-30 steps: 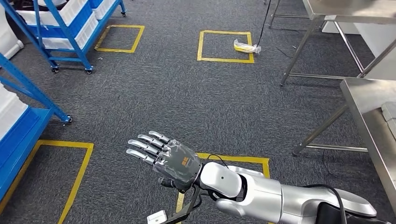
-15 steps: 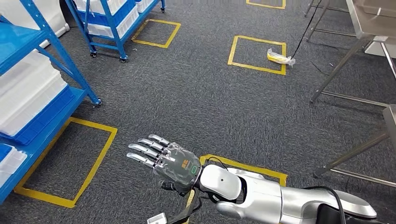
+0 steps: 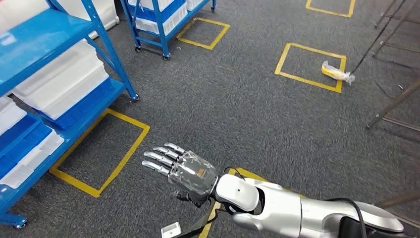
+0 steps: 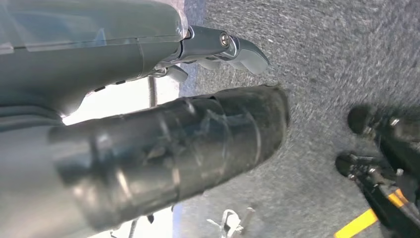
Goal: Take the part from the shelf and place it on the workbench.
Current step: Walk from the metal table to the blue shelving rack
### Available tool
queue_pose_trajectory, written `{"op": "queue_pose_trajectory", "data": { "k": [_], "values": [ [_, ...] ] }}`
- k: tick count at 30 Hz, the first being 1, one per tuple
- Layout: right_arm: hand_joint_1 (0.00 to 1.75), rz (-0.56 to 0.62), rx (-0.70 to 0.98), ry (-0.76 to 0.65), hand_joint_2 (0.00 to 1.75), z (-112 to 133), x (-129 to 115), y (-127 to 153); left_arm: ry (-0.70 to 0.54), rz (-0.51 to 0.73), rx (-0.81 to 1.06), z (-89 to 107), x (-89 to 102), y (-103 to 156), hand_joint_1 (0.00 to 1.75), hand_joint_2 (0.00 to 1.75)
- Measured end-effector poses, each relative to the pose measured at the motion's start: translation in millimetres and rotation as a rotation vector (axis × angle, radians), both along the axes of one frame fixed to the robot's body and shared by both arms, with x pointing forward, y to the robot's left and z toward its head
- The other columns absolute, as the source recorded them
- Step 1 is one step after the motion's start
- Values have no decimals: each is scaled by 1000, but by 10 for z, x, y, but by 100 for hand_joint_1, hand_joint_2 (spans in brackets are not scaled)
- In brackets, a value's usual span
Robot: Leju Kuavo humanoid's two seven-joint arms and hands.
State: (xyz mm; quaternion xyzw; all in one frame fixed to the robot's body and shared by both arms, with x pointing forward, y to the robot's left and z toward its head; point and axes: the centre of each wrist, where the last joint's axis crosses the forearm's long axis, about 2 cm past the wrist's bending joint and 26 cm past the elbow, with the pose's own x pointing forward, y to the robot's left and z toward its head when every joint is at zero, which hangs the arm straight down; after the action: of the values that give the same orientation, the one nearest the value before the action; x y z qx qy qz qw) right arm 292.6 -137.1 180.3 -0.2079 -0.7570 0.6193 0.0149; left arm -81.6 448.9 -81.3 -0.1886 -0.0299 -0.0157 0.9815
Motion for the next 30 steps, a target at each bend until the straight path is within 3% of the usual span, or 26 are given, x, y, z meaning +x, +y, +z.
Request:
{"op": "queue_pose_trajectory", "data": {
  "k": [8,14,30],
  "values": [
    [0,-90,-7,9,175,-36,-88,-14,8,27,10,2,-59,-15,0,0],
    [0,-92,2,10,175,3,-120,-19,20,43,20,18,-129,7,0,0],
    [0,-92,-23,18,175,-32,-136,-88,11,65,12,-1,-94,-41,0,0]
  ]
}}
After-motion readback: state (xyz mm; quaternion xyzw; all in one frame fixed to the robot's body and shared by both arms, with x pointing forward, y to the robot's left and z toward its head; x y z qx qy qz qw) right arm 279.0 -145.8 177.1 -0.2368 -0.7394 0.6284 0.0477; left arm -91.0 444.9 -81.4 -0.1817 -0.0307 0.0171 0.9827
